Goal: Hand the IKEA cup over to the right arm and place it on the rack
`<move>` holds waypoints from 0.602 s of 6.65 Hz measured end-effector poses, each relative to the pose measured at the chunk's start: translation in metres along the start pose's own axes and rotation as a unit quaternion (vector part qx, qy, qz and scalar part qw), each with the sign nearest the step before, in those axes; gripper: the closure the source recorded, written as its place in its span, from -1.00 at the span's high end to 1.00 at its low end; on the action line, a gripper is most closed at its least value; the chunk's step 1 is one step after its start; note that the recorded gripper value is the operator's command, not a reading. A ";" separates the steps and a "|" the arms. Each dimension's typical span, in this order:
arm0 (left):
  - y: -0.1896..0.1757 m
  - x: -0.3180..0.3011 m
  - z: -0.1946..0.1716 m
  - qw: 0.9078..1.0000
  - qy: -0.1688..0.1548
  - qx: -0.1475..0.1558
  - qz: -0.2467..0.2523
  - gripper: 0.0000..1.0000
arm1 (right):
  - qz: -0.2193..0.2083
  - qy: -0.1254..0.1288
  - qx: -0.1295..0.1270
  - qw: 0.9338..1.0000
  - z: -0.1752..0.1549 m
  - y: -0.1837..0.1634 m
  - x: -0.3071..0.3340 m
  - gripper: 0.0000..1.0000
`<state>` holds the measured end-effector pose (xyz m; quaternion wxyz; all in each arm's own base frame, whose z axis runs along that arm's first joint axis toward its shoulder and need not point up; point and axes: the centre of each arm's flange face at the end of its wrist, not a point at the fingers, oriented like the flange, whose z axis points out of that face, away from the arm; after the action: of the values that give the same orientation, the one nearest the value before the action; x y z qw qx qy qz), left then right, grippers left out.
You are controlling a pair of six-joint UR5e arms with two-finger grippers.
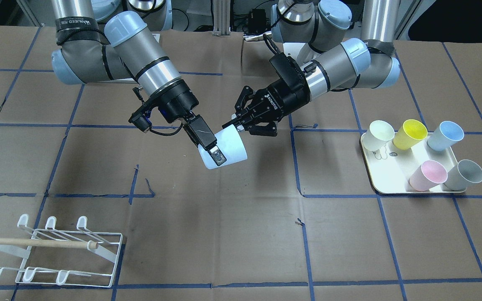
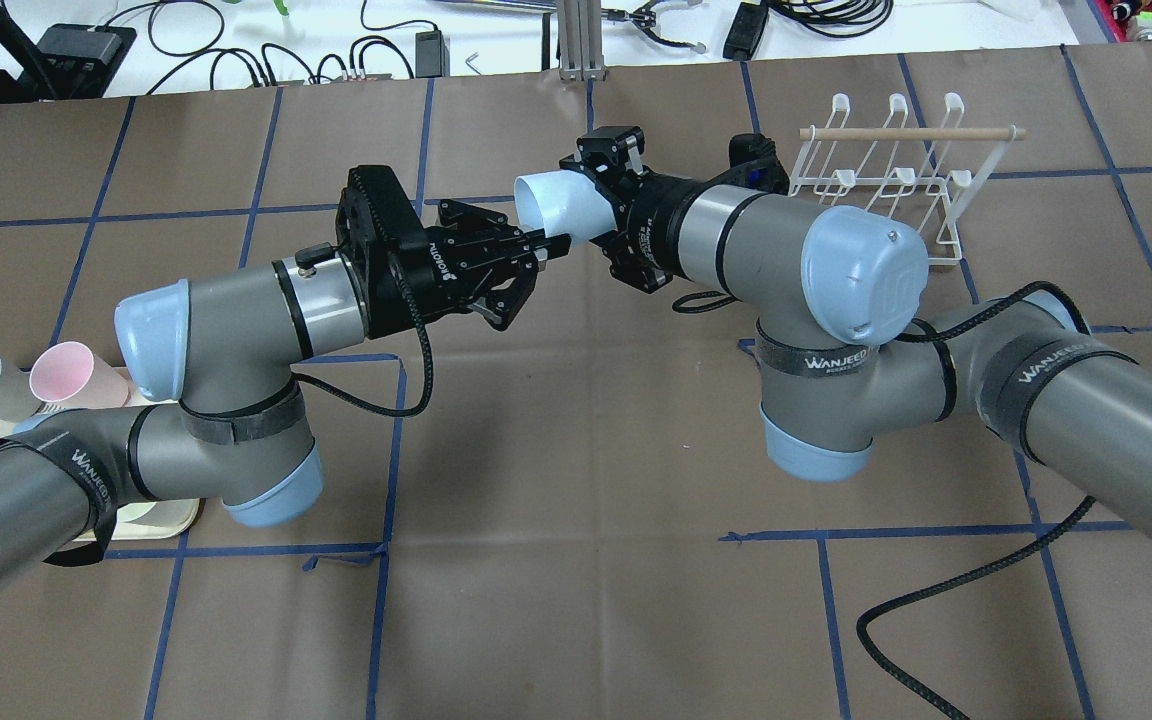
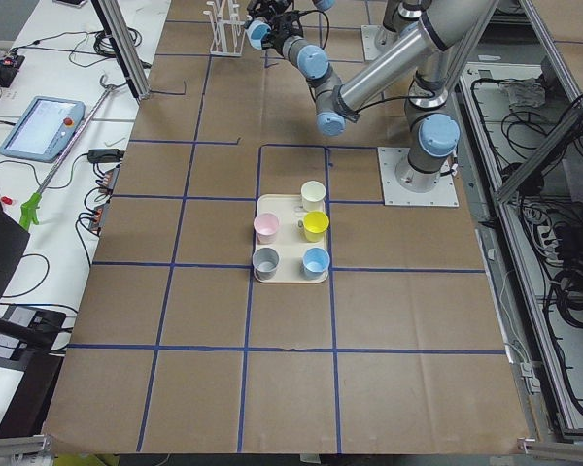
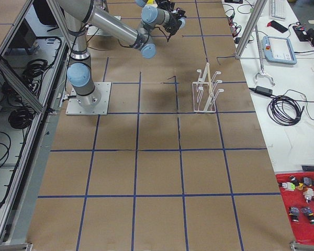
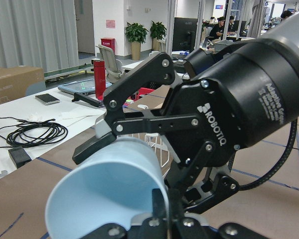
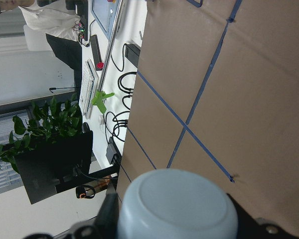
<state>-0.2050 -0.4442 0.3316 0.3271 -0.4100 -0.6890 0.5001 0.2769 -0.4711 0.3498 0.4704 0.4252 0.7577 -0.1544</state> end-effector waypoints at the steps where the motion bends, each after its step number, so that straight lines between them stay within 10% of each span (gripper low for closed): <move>1: 0.000 0.000 0.000 1.000 0.000 0.000 0.000 0.55 | 0.000 0.000 -0.001 1.000 0.000 0.000 0.000 -0.07; 2: 0.000 0.000 0.000 1.000 -0.001 0.000 -0.001 0.94 | 0.000 -0.001 -0.002 1.000 0.000 0.000 0.000 -0.11; 4: -0.001 0.000 -0.001 1.000 -0.001 0.001 -0.010 0.98 | 0.000 -0.001 -0.002 1.000 0.000 0.000 -0.001 -0.24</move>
<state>-0.2046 -0.4447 0.3330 0.3317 -0.4022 -0.6933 0.4976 0.2769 -0.4714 0.3508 0.4724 0.4237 0.7575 -0.1532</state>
